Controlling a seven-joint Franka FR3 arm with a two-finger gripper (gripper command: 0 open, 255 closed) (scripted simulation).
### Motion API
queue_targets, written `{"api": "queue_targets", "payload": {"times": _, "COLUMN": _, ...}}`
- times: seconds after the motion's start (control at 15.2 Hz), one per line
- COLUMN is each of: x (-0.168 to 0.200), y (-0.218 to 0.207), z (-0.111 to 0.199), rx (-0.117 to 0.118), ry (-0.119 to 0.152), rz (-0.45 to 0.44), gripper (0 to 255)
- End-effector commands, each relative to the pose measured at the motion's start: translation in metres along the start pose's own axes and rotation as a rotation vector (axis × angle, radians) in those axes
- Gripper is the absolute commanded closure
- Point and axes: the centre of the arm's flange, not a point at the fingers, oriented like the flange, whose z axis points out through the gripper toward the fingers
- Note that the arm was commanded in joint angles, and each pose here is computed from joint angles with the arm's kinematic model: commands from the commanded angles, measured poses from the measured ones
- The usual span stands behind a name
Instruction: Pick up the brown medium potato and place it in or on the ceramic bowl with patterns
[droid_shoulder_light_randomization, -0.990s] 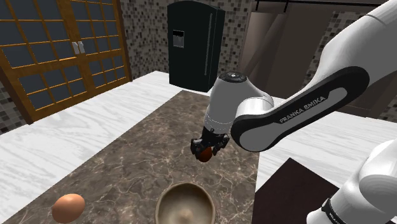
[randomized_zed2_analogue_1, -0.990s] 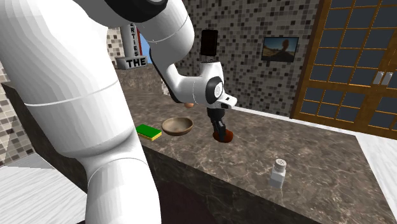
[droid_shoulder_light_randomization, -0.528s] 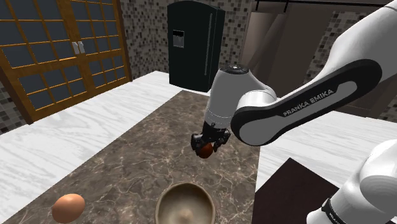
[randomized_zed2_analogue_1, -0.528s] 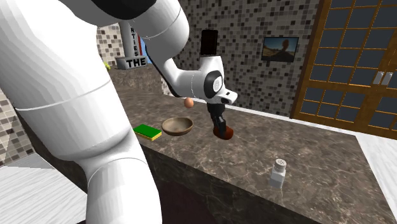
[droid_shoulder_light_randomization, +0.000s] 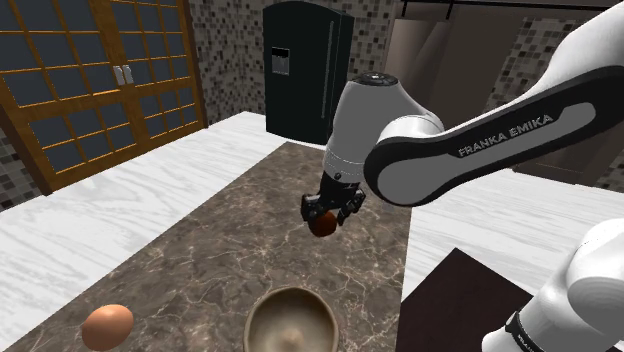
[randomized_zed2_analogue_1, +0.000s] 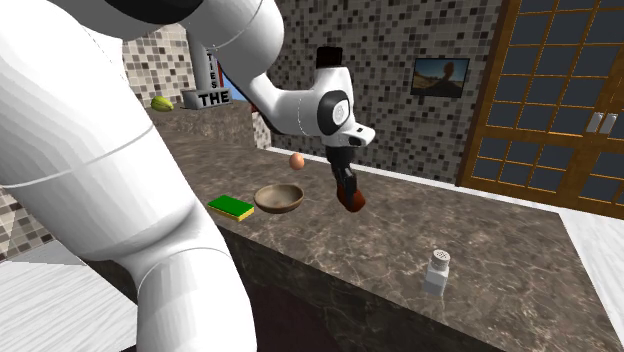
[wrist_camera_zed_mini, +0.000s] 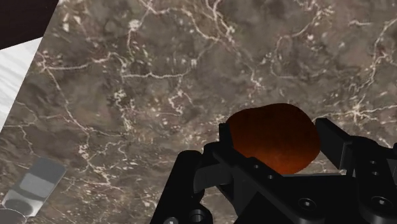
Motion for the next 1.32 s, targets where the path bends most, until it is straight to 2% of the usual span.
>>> {"api": "queue_targets", "payload": {"times": 0.0, "x": 0.002, "y": -0.001, "z": -0.010, "rx": 0.000, "ry": 0.000, "rz": 0.000, "gripper": 255}}
{"api": "queue_targets", "payload": {"times": 0.66, "x": 0.010, "y": -0.003, "z": -0.057, "rx": 0.000, "ry": 0.000, "rz": 0.000, "gripper": 255}}
{"api": "queue_targets", "payload": {"times": 1.25, "x": -0.087, "y": -0.068, "z": -0.077, "rx": 0.000, "ry": 0.000, "rz": 0.000, "gripper": 255}}
